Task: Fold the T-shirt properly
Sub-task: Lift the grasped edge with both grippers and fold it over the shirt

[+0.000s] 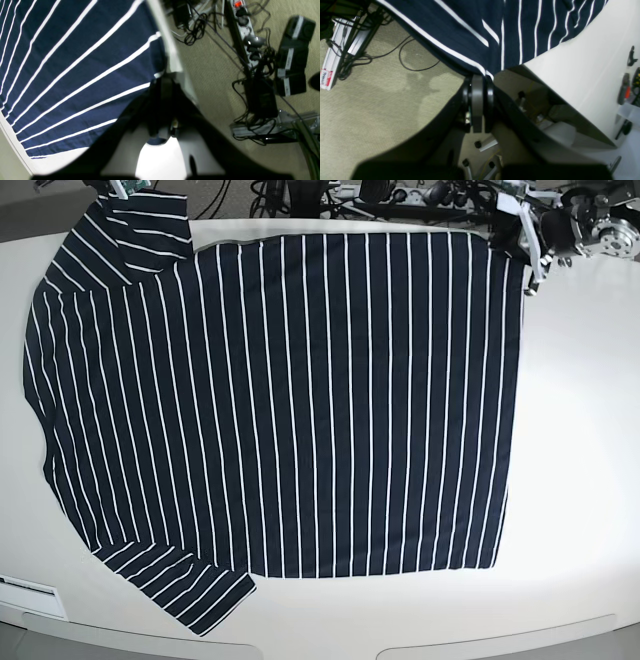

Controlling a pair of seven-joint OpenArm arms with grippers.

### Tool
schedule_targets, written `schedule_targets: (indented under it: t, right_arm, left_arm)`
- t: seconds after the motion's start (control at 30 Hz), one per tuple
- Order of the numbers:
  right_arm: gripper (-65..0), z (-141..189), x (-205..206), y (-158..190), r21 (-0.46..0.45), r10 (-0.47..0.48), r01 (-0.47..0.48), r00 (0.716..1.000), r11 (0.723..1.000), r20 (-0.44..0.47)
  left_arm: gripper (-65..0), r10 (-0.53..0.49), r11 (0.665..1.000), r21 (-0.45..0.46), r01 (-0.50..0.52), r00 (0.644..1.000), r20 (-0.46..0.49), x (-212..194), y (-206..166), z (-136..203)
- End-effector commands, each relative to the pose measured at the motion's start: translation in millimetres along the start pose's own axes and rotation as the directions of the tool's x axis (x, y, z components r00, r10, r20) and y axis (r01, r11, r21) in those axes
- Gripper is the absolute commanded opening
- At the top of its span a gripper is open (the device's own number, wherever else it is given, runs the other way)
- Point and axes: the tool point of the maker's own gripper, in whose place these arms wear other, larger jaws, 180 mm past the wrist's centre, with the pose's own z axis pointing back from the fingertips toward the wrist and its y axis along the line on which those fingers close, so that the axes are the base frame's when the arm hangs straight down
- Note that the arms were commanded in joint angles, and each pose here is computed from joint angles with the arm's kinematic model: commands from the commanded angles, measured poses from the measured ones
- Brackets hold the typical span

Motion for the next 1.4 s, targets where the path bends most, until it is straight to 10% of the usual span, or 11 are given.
schedule_targets:
  t: [0.0, 0.17, 0.5, 0.73, 0.93, 1.07, 1.23, 1.37]
  right_arm:
    - [-65.0, 3, 2, -4, -0.017, 0.015, -0.015, 1.0, 1.0, 0.01]
    - [-65.0, 9, 22, -44, -0.241, 0.113, -0.086, 0.988, 0.967, 0.103]
    - [-65.0, 14, 122, -135, -0.555, 0.35, -0.099, 0.862, 0.826, 0.367]
    - [-65.0, 17, 176, -157, -0.498, 0.38, -0.08, 0.753, 0.863, 0.537]
    - [-65.0, 24, 217, -160, -0.413, 0.352, -0.065, 0.652, 0.909, 0.671]
    - [-65.0, 6, 225, -170, -0.368, 0.321, -0.07, 0.655, 0.927, 0.684]
    - [-65.0, -14, 230, -181, -0.316, 0.292, -0.09, 0.671, 0.945, 0.682]
    - [-65.0, -13, 242, -187, -0.294, 0.282, -0.09, 0.636, 0.952, 0.718]
  left_arm:
    - [-65.0, -0.019, 1.0, 0.009, 0.019, 0.999, -0.03, -7, 4, 5]
    - [-65.0, -0.084, 0.965, 0.236, 0.117, 0.986, -0.144, -24, 50, 10]
    - [-65.0, -0.07, 0.742, 0.64, 0.2, 0.972, -0.223, -28, 153, 47]
    - [-65.0, 0.002, 0.634, 0.748, 0.197, 0.967, -0.256, -44, 197, 74]
    - [-65.0, 0.086, 0.593, 0.794, 0.138, 0.969, -0.232, -59, 220, 89]
    - [-65.0, 0.083, 0.594, 0.801, 0.08, 0.984, -0.16, -51, 224, 86]
    - [-65.0, 0.096, 0.679, 0.734, -0.007, 0.992, -0.079, -40, 210, 62]
    - [-65.0, 0.103, 0.676, 0.737, -0.021, 0.992, -0.067, -38, 210, 60]
